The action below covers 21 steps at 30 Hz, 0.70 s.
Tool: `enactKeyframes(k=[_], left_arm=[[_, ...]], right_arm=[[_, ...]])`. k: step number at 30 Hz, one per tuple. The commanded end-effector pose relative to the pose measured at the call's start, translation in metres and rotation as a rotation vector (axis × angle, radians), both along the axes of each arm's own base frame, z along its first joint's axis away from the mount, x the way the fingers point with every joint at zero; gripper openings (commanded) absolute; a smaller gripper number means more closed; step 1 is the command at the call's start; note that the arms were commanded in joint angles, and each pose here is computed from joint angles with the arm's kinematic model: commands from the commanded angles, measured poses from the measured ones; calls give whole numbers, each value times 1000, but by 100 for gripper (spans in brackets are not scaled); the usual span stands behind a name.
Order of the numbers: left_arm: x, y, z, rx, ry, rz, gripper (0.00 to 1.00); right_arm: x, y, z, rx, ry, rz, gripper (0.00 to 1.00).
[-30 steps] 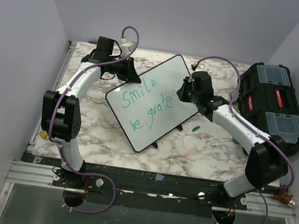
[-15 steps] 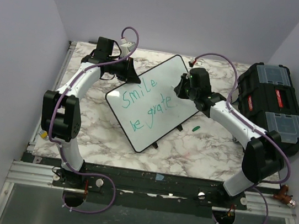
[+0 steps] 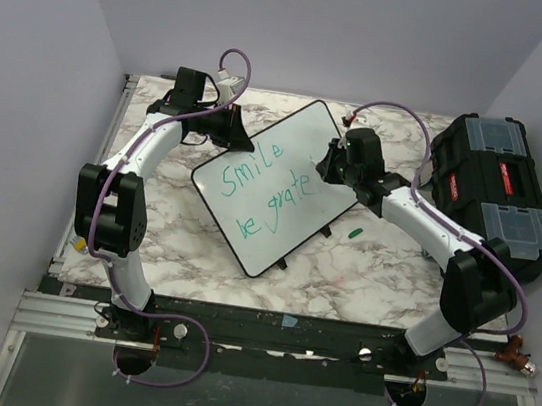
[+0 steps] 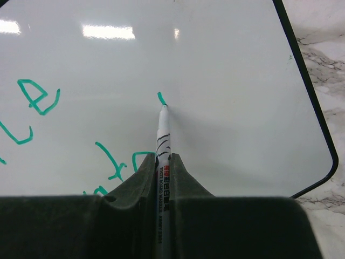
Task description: Write a sentence on the whiteboard
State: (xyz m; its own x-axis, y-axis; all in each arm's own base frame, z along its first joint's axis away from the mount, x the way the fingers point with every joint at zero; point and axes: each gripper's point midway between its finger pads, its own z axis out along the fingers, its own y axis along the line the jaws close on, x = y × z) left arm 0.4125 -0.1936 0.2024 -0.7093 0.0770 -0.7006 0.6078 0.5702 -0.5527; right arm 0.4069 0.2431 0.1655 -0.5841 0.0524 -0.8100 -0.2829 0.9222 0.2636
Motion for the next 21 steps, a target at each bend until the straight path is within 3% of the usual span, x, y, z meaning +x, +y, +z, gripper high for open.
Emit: enactKeyframes(k=[1,21], left_arm=[[9,2,16,49,-174,-30,0],[9,2,17,47,-175,-31,0]], right_arm=[[-20,-2,-27,-19,83,40,1],[-63,-18,-52,-23,181,53,1]])
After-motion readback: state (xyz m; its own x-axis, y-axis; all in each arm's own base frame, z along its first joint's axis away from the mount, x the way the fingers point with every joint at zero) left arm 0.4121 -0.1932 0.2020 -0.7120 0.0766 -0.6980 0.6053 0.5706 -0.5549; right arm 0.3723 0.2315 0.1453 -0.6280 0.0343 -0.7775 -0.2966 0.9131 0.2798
